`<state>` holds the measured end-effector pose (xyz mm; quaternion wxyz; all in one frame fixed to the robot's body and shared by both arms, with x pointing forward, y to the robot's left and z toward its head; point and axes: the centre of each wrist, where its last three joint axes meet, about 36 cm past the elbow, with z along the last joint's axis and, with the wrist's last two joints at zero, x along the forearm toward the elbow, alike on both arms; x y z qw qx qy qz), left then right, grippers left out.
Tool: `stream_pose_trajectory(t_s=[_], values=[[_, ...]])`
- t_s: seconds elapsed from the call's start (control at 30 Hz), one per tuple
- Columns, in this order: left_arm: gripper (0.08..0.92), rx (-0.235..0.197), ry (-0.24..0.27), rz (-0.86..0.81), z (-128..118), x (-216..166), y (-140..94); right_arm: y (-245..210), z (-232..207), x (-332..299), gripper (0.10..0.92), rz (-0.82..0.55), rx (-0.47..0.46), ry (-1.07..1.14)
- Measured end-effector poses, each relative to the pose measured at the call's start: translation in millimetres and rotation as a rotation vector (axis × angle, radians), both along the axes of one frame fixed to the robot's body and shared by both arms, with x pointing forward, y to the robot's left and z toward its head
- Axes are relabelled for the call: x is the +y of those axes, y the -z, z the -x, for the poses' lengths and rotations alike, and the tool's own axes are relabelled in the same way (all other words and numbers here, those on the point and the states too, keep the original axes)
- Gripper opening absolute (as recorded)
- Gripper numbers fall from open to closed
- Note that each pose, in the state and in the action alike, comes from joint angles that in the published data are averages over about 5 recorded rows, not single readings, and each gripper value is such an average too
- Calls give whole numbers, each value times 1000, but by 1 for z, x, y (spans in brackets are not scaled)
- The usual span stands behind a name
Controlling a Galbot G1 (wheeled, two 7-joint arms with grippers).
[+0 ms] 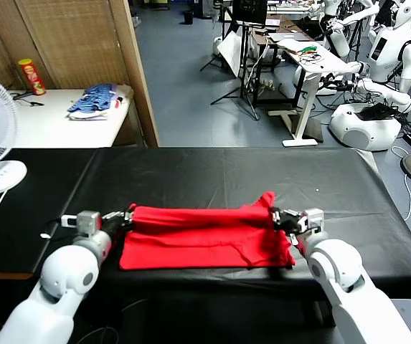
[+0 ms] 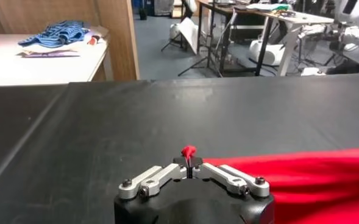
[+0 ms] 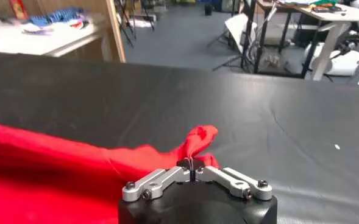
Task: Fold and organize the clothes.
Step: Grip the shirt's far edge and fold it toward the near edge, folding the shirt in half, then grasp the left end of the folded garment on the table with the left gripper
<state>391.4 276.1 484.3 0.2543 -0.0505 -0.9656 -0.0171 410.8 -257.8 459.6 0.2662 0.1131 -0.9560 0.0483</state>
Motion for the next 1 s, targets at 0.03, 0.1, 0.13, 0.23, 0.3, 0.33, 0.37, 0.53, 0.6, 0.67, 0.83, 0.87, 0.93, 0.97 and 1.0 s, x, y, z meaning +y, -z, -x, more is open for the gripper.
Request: stream_pose_trajectory(t_s=[0.03, 0.1, 0.13, 0.23, 0.3, 0.33, 0.37, 0.53, 0.6, 0.67, 0.83, 0.87, 0.93, 0.97, 1.0], values=[[133, 4, -1, -4, 2, -1, 2, 1, 1, 0, 123, 2, 4, 1], [133, 14, -3, -14, 7, -2, 6, 3, 3, -1, 124, 0, 10, 1], [133, 20, -5, -18, 9, -2, 9, 3, 4, -2, 126, -2, 12, -2], [141, 35, -6, -22, 16, -5, 14, 2, 8, -4, 187, -9, 14, -12], [196, 40, -5, -25, 19, -6, 16, 0, 11, -6, 285, -10, 11, -16], [232, 41, -5, -27, 21, -7, 16, -1, 13, -7, 334, -10, 9, -16], [281, 42, -4, -28, 23, -8, 16, -2, 14, -8, 384, -11, 7, -17], [565, 40, 1, -24, 34, -11, 13, -12, 20, -16, 666, -17, -16, -5], [674, 33, 3, -12, 37, -11, 9, -17, 19, -19, 746, -15, -33, 19], [744, 25, 3, 5, 37, -11, 5, -18, 16, -20, 781, -14, -59, 50], [796, 15, -4, 68, 25, -11, 2, -8, -2, -15, 797, -15, -119, 108], [797, 17, -5, 84, 20, -10, 3, -5, -7, -13, 798, -17, -122, 113], [798, 25, -7, 114, 9, -10, 7, 3, -15, -8, 798, -23, -117, 122], [798, 30, -8, 126, 4, -9, 9, 7, -20, -6, 798, -27, -111, 126], [798, 35, -8, 135, -1, -9, 12, 10, -23, -4, 798, -30, -105, 129]])
